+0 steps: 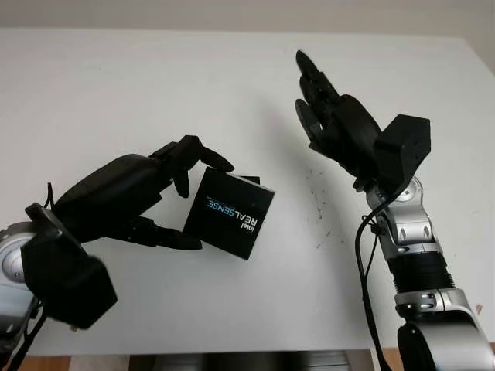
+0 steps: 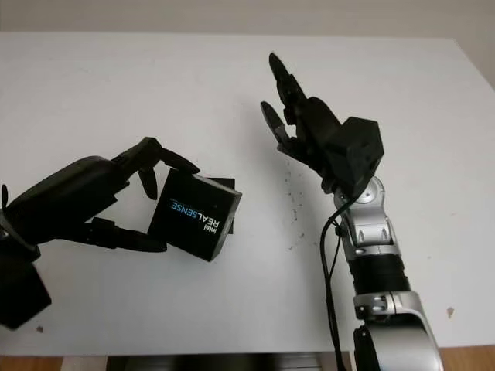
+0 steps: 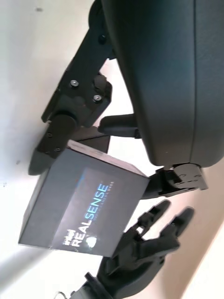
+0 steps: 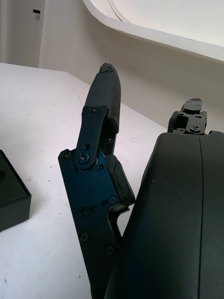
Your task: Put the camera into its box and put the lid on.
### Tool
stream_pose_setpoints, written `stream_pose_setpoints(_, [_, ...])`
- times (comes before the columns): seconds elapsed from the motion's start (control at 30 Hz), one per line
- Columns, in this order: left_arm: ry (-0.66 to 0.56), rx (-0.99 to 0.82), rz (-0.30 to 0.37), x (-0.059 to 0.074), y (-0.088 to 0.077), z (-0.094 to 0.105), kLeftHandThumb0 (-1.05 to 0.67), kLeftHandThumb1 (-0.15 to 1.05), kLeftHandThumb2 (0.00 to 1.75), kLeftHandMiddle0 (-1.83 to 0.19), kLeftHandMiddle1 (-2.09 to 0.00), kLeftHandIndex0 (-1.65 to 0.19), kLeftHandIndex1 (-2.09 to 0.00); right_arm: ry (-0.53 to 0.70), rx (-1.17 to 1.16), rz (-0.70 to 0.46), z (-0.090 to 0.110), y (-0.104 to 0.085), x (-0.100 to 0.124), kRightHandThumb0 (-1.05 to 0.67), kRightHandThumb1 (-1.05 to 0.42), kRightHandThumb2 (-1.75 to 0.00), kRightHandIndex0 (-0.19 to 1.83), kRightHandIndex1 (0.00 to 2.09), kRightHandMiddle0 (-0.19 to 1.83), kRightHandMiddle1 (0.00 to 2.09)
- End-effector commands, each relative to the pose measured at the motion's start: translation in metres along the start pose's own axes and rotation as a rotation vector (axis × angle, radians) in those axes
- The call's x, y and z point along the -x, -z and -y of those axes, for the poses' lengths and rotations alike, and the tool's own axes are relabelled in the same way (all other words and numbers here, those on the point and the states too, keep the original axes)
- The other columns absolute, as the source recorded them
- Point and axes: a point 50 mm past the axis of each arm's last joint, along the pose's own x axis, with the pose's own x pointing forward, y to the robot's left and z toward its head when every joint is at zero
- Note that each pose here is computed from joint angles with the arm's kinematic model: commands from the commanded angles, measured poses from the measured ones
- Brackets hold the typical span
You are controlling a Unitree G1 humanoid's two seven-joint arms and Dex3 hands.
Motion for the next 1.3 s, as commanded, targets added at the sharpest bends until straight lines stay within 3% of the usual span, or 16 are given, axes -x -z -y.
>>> stream_pose_setpoints(0.0, [0.009,0.011,-0.004,0.001,-0.010,-0.009,-0.24,1.05,0.19,-0.07,-1.99,0.12,-1.82,-0.001,0.002,0.011,-0.001,-0.004,-0.001,-0.74,-1.05,-0.57,-0.16,0.06,-0.12,0.06])
stream_pose_setpoints(0.23, [0.065,0.118,-0.151,-0.001,-0.016,-0.020,-0.23,1.05,0.19,-0.17,-1.87,0.06,-1.76,0.003,0.009,0.006,-0.001,-0.003,0.000,-0.74,-1.05,-0.57,-0.15,0.06,-0.11,0.07])
stream_pose_setpoints(0.53, [0.024,0.180,-0.307,-0.015,-0.012,-0.031,-0.26,1.05,0.24,-0.14,-1.96,0.00,-1.80,-0.001,0.008,-0.002,-0.001,-0.003,-0.001,-0.77,-1.05,-0.56,-0.15,0.06,-0.12,0.06])
stream_pose_setpoints(0.93, [0.010,0.247,-0.378,-0.031,-0.002,-0.034,-0.26,1.05,0.25,-0.23,-1.97,-0.08,-1.81,0.008,0.025,-0.007,-0.003,-0.004,-0.001,-0.79,-1.05,-0.56,-0.14,0.06,-0.10,0.06])
stream_pose_setpoints(1.27, [0.027,0.316,-0.380,-0.038,0.005,-0.027,-0.31,1.05,0.21,-0.34,-1.86,-0.18,-1.80,0.014,0.027,-0.016,-0.004,-0.004,0.000,-0.80,-1.05,-0.56,-0.14,0.06,-0.10,0.06])
